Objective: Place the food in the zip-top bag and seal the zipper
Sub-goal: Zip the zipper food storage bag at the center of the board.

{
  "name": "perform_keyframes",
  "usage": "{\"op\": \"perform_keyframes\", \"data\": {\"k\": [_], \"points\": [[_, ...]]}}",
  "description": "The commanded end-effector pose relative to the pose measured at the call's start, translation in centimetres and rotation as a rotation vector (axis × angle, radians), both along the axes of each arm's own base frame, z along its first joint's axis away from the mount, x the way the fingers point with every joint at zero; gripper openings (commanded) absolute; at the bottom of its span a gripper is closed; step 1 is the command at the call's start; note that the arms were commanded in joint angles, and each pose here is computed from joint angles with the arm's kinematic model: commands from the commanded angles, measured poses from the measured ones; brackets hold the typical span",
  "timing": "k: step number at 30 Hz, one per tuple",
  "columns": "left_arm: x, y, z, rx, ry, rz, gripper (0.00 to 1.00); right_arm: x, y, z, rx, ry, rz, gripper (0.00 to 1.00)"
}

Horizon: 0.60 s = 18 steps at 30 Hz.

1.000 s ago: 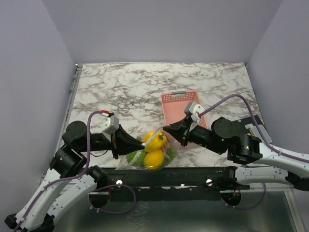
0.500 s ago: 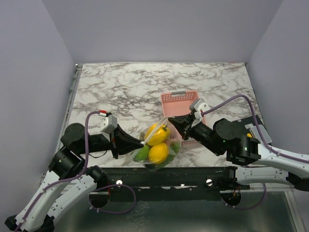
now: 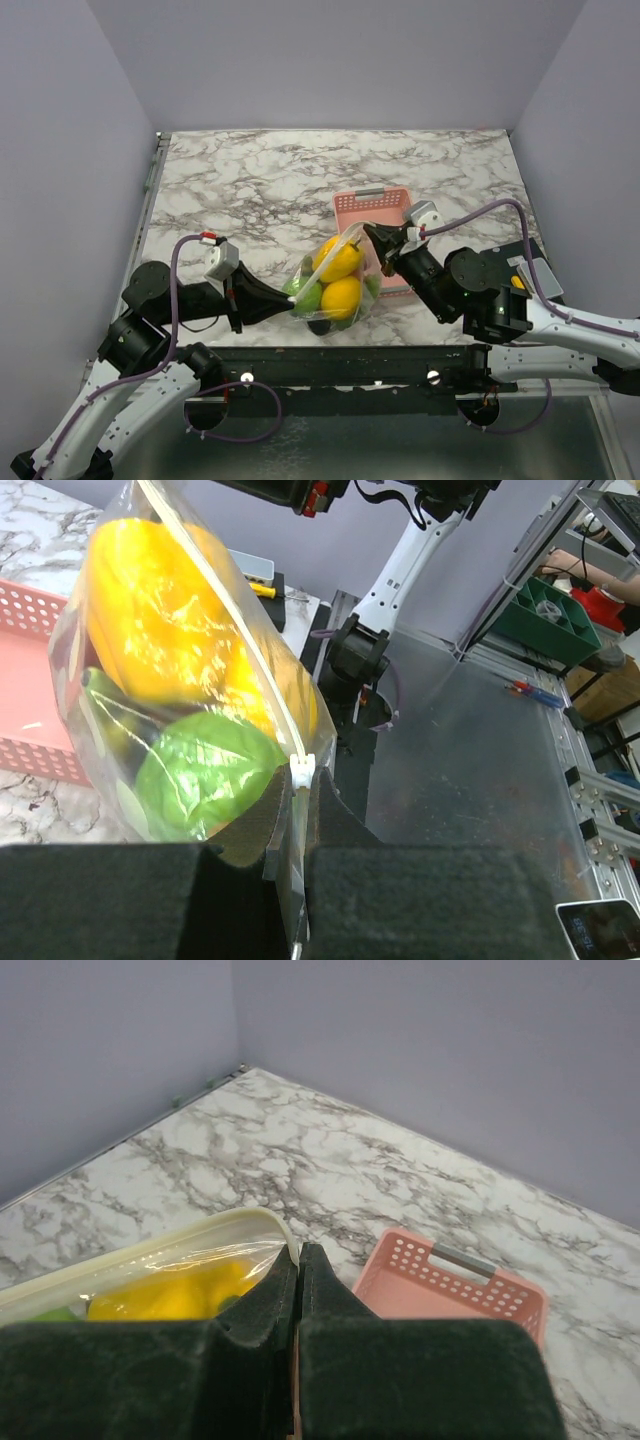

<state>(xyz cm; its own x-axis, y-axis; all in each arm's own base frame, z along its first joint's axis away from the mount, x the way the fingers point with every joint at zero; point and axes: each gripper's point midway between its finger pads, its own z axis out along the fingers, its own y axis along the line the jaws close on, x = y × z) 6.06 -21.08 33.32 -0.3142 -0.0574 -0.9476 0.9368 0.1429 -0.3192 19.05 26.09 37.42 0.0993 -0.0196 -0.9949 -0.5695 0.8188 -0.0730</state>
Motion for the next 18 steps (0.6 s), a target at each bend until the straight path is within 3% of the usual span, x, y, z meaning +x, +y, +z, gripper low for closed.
{"op": "perform_keyframes", "data": {"k": [1, 18], "points": [[-1.6, 0.4, 0.3, -0.013, 0.013, -0.045, 0.0, 2.1, -4.4, 3.1, 0.089, -0.064, -0.23, 0.01], [-1.2, 1.0, -0.3, -0.009, 0.028, 0.013, 0.0, 2.6, -7.0, 4.1, 0.115, -0.115, -0.345, 0.01]]}}
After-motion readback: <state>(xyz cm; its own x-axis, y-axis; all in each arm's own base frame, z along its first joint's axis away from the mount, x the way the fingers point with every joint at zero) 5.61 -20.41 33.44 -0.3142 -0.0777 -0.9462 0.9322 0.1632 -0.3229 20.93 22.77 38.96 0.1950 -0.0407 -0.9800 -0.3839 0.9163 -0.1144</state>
